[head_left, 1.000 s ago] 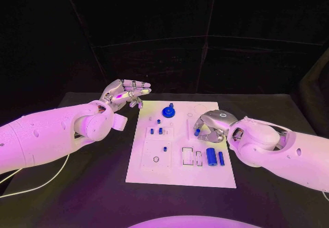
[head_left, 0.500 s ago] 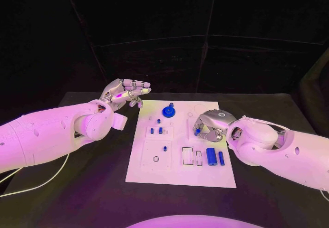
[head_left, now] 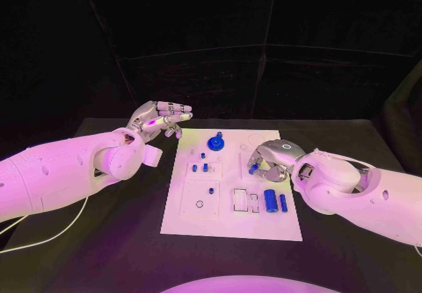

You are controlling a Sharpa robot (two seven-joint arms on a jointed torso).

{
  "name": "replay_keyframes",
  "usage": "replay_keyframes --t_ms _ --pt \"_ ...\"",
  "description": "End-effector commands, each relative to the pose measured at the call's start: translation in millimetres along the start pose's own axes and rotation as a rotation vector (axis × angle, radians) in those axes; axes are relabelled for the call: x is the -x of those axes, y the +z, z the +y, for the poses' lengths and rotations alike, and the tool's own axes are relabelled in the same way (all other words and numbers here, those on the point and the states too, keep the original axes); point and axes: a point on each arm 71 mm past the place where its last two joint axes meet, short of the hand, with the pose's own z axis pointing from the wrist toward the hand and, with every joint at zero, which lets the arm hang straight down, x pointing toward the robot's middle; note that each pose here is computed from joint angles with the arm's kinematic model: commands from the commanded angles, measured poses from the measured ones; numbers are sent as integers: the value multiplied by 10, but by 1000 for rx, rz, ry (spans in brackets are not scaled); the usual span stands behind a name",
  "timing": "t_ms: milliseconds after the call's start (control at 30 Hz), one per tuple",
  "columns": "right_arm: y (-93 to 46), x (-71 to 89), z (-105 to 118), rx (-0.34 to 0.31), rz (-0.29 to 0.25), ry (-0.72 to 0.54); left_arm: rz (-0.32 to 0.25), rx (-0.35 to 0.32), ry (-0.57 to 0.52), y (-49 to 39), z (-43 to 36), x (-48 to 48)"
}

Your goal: Assemble the parts on the task board

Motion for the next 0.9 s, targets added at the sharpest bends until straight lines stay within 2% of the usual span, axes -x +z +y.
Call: replay_keyframes --t_ms 33,267,433,633,900 --pt "-29 97 73 22 -43 76 7 0 -7 3 -10 1" --pt "-76 215 320 90 -62 156 6 3 -7 0 -8 5" --pt "22 215 622 172 -48 191 10 3 -9 4 -8 -11" --pt "204 127 986 275 -3 207 17 2 -12 13 -8 -41" --pt "312 -77 1221 339 66 204 23 1 -14 21 -9 -66"
